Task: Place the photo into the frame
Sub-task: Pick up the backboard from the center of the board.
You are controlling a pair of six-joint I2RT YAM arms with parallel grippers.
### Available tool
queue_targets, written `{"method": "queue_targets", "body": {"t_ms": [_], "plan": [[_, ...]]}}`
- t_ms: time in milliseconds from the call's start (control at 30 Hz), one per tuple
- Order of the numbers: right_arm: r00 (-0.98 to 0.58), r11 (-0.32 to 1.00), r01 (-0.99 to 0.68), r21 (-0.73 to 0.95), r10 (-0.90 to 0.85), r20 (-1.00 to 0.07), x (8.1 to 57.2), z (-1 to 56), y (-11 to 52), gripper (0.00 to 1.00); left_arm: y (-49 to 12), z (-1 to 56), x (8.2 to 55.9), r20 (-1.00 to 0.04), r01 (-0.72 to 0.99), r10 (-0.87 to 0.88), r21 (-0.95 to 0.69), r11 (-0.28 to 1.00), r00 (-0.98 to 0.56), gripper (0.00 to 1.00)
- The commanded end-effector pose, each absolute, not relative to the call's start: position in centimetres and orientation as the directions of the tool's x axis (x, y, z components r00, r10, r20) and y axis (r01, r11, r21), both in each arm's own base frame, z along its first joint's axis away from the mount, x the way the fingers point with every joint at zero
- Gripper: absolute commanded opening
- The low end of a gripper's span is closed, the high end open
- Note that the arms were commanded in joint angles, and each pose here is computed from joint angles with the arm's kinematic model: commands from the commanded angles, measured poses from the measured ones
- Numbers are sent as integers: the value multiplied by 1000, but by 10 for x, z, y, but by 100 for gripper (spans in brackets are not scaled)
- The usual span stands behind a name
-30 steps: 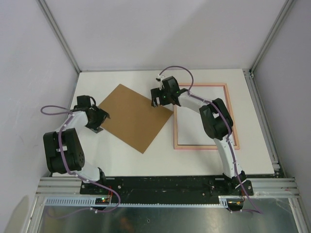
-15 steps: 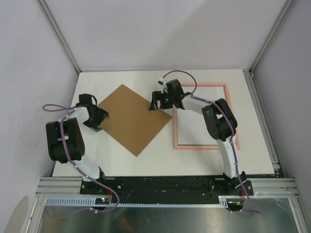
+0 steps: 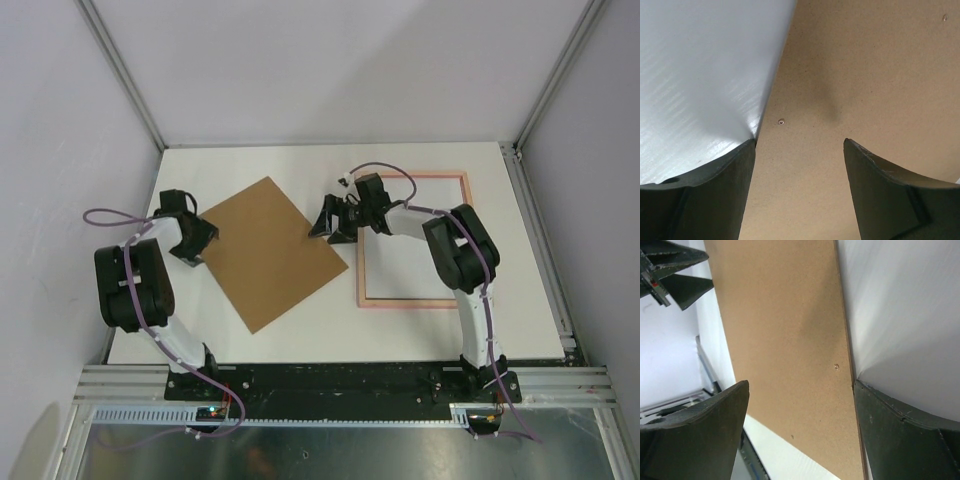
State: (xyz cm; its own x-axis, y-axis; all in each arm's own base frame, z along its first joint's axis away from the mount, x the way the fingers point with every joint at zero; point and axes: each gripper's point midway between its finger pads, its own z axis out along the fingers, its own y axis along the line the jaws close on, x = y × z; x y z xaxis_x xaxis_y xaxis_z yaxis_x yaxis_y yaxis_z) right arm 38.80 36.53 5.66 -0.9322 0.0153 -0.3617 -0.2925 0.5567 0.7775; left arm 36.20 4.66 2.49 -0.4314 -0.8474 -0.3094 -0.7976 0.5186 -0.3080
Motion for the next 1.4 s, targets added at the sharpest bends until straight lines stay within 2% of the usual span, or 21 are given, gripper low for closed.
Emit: {"method": "queue_targets", "body": {"t_ms": [0, 367, 1000, 1133, 1367], "plan": [[-948, 324, -314, 893, -48, -315, 343, 125, 406, 89, 25, 3, 347, -212, -792, -846, -299, 533, -489, 76], [-954, 202, -300, 932, -53, -296, 303, 170, 420, 87, 8, 4, 336, -188, -748, -823, -345, 567, -536, 75], [-954, 244, -286, 927, 14, -298, 278, 180, 384, 86, -82, 25, 344, -144, -614, -743, -472, 632, -654, 75], [-950, 307, -284, 908, 37, -310, 284, 172, 376, 83, -97, 29, 348, -144, -589, -725, -487, 645, -674, 75], [-929, 506, -260, 822, 101, -356, 294, 152, 332, 66, -107, 42, 358, -167, -546, -702, -515, 661, -692, 75]]}}
